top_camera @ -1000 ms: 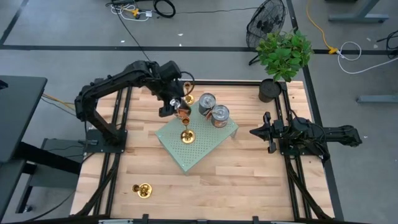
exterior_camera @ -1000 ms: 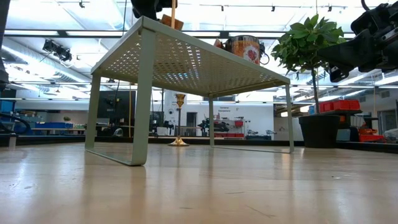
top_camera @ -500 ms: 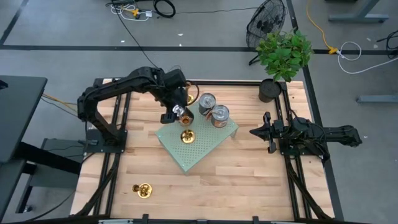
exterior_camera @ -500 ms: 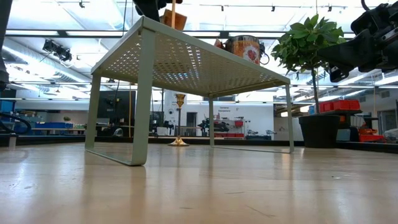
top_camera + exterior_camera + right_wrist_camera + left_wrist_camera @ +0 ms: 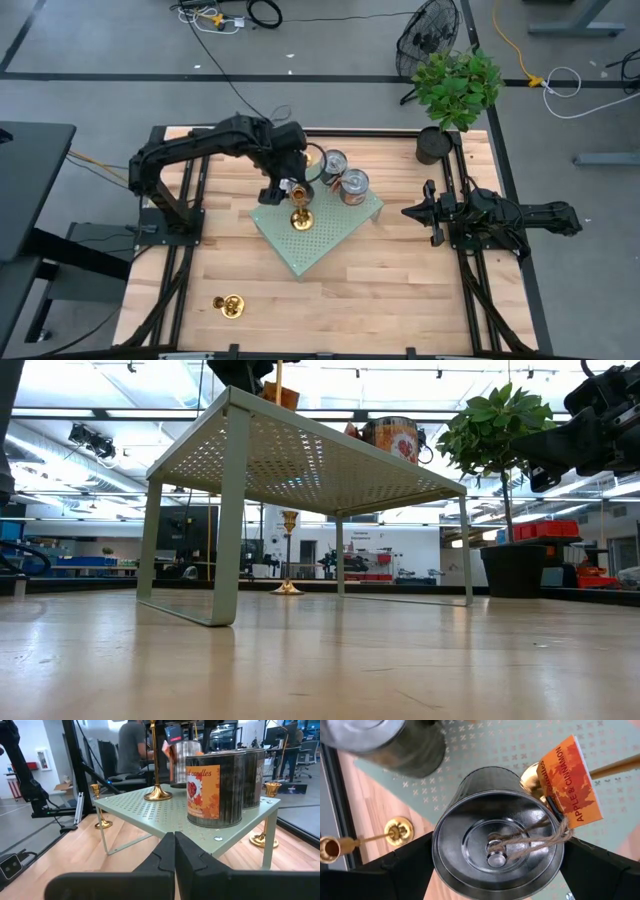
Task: Pick & Place candle stick holders
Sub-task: Put the silver scented candle on the shelf, then adjust the silver candle can
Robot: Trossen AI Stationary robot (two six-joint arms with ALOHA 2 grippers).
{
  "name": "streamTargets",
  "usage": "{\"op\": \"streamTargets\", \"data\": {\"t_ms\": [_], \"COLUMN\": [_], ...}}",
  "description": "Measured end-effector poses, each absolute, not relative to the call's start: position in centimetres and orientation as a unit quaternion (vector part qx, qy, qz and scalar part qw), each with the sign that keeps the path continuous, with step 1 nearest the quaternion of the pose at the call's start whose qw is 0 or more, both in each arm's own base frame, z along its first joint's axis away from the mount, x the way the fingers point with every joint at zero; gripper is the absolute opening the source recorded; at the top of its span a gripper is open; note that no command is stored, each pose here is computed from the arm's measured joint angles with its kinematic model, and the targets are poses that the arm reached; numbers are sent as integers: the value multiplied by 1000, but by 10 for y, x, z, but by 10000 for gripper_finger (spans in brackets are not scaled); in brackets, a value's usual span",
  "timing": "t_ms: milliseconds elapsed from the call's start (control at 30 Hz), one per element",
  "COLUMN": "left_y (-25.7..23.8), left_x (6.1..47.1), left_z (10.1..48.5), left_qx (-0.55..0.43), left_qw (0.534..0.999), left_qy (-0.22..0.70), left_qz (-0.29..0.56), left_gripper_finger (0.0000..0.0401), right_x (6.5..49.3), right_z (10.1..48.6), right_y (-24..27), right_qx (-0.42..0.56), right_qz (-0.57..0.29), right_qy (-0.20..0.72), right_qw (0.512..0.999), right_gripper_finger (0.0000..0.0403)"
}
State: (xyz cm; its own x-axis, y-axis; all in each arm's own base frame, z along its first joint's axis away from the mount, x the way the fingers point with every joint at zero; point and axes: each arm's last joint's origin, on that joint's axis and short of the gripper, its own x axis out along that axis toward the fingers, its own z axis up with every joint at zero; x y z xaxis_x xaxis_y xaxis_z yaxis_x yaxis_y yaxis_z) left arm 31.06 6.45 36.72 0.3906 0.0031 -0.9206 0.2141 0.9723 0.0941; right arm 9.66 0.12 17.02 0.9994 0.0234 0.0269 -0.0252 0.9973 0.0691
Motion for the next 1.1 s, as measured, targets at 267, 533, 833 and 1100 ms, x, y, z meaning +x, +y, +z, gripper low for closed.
{"op": "streamTargets", "data": {"t_ms": [267, 533, 833, 1100], "left_y": [64, 60, 59, 60], "left_x": [311, 313, 312, 302], "left_z": [367, 368, 371, 396], "left_qx": [106, 118, 126, 133], "left_qw": [827, 831, 834, 836], "left_qy": [547, 539, 533, 531], "left_qz": [-67, -66, -65, -45], "left_gripper_finger": [387, 393, 394, 394], "right_x": [97, 97, 97, 97], "right_z": [170, 170, 170, 170], "right_y": [1, 1, 1, 1], "right_qx": [35, 35, 35, 35], "right_qz": [12, 12, 12, 12], "right_qy": [-13, -13, -13, -13], "right_qw": [999, 999, 999, 999], "right_gripper_finger": [3, 3, 3, 3]}}
